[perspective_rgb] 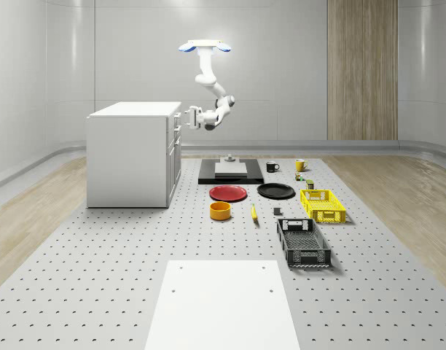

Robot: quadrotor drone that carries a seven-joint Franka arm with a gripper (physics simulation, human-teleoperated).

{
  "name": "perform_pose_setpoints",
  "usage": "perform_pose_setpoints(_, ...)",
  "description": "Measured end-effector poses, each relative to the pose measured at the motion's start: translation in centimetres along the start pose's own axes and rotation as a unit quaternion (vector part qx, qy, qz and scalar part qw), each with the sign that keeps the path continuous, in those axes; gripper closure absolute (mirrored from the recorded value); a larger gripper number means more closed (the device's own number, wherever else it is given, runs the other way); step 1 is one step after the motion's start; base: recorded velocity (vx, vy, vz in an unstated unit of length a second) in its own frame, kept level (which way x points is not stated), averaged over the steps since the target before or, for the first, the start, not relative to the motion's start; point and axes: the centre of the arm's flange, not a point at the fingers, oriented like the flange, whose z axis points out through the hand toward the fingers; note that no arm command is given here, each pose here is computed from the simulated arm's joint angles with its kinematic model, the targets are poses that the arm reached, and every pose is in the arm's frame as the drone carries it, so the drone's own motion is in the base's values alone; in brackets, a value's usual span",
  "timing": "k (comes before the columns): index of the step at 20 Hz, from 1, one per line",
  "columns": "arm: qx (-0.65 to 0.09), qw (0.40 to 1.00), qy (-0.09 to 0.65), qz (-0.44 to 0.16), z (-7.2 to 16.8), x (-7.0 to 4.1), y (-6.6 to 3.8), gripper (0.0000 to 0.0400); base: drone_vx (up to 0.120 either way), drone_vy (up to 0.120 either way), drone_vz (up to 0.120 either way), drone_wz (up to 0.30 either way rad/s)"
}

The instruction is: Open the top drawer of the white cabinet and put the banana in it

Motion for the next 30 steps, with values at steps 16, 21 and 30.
perform_pose_setpoints(16, 0.001, 1.000, 0.001, 0.000, 3.6, 0.9, 1.0, 0.0000, 0.000, 0.000, 0.000, 0.000)
perform_pose_setpoints(21, 0.001, 1.000, 0.001, 0.000, 4.7, 1.0, 1.2, 0.0000, 0.000, 0.000, 0.000, 0.000)
perform_pose_setpoints(30, 0.001, 1.000, 0.001, 0.000, 5.9, 1.1, 1.3, 0.0000, 0.000, 0.000, 0.000, 0.000)
